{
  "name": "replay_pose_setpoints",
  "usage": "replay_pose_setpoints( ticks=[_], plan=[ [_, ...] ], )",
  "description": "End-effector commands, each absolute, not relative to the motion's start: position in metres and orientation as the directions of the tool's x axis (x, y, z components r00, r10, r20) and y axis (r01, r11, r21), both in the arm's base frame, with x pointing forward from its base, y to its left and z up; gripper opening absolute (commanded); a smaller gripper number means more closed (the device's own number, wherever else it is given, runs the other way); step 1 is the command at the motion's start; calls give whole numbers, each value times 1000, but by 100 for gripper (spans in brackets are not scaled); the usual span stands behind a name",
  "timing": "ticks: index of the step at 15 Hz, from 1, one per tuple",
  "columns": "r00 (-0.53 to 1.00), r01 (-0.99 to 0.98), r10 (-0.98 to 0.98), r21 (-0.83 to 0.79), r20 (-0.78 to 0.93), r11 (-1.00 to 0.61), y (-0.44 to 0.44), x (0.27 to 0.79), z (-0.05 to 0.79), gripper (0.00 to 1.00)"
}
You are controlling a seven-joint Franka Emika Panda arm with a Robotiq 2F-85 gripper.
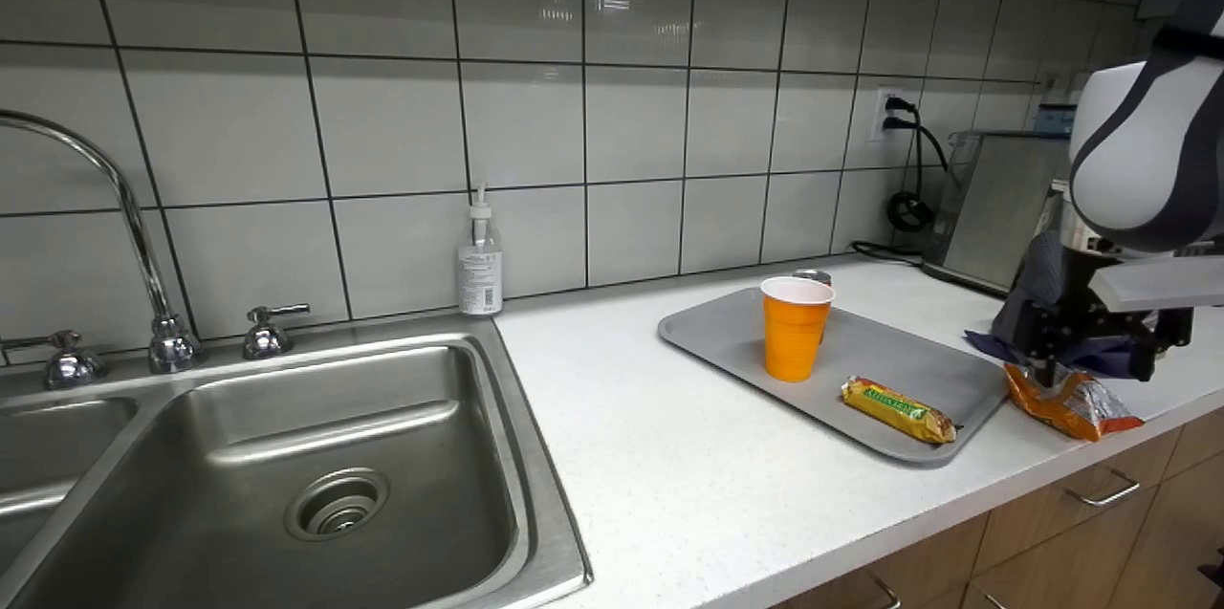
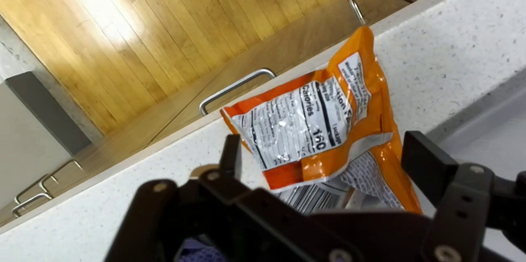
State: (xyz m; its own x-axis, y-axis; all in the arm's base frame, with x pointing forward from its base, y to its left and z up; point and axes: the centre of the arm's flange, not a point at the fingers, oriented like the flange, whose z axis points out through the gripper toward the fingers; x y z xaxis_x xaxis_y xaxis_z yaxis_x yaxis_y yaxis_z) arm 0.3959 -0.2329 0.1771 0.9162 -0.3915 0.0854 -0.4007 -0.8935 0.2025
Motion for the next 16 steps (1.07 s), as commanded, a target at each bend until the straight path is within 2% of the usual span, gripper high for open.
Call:
replay_pose_setpoints(
  ticks=[1,6,7,8,9,10,16],
  plan=[
    [918,-397,-386,196,93,-897,-244,407,174,100],
    [915,-403,-393,194,93,-894,-248,411,172,100],
    [915,-404,-393,194,93,-894,-249,411,172,98],
    [915,-404,-393,194,94,-894,-249,412,172,74],
    [914,-405,-394,194,95,-894,-250,412,172,73],
    [914,-405,-394,194,96,-893,-250,413,172,68],
    [916,-401,-390,191,94,-896,-250,416,169,20]
  ],
)
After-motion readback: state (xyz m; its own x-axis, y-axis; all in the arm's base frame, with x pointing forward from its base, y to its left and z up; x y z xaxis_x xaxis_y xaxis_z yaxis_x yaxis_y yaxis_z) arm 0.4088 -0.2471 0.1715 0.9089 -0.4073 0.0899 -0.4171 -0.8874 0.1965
